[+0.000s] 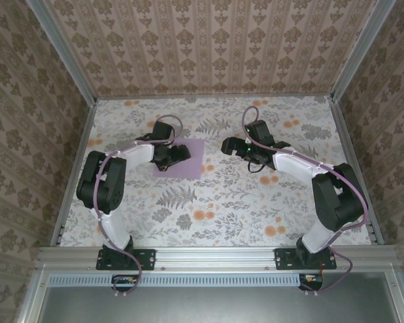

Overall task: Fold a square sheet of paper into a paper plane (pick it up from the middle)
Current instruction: Move the square sheet of paper to the center of the table.

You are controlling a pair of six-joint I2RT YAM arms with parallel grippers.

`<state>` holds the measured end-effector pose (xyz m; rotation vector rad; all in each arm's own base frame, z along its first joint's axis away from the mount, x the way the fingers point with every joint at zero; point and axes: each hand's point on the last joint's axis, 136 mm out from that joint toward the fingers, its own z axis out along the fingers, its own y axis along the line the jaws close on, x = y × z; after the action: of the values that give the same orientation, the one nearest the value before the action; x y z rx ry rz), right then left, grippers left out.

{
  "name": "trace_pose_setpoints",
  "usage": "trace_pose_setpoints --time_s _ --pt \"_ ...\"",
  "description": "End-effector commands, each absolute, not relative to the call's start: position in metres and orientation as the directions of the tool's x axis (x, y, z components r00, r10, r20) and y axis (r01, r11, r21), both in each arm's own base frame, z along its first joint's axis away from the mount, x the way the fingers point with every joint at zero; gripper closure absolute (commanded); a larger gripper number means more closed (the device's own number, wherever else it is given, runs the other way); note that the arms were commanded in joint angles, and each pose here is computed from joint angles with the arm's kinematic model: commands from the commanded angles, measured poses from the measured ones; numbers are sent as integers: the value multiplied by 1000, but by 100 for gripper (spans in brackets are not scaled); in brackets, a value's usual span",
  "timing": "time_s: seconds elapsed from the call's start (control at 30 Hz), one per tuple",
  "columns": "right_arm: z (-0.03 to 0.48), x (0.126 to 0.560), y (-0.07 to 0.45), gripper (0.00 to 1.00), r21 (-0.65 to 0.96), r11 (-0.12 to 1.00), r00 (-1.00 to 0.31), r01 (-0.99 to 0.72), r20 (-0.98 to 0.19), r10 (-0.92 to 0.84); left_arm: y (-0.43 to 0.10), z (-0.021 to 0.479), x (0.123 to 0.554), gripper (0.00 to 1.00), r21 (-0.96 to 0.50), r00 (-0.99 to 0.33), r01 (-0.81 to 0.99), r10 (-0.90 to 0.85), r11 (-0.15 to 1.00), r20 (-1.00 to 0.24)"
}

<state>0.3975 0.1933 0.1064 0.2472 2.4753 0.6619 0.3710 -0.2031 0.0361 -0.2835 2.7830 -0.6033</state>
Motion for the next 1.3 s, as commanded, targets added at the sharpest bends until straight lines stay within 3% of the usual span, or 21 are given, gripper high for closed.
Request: trace_pose_setpoints --time_s 0.0,0.17,0.37,0.47,0.7,0.87,1.13,1.27 --pt "109 397 185 0 476 875 -818 95 -463 341 -257 33 341 16 -565 -972 -130 -217 815 -89" --pt "107 391 198 10 450 889 -835 87 -453 311 -269 90 363 17 -676 -954 -65 -243 734 -172" --pt "98 381 267 40 456 890 -885 -14 -419 201 -186 108 388 21 -655 -885 -172 -407 736 -225" --pt "86 378 309 46 457 888 -911 -56 -387 142 -143 107 386 23 -626 -849 -238 -472 742 -237" --pt "61 373 387 47 453 881 -940 -136 -341 30 -76 106 369 21 -551 -789 -335 -547 764 -279" --pt "39 371 406 47 438 888 -957 -141 -289 -9 -61 106 364 15 -536 -771 -358 -566 764 -292" --pt "13 352 383 46 324 927 -965 -189 -234 -115 -58 99 366 8 -521 -772 -369 -567 769 -289" --pt "-3 319 339 45 223 944 -966 -242 -147 -213 -56 96 368 0 -512 -772 -373 -565 774 -291"
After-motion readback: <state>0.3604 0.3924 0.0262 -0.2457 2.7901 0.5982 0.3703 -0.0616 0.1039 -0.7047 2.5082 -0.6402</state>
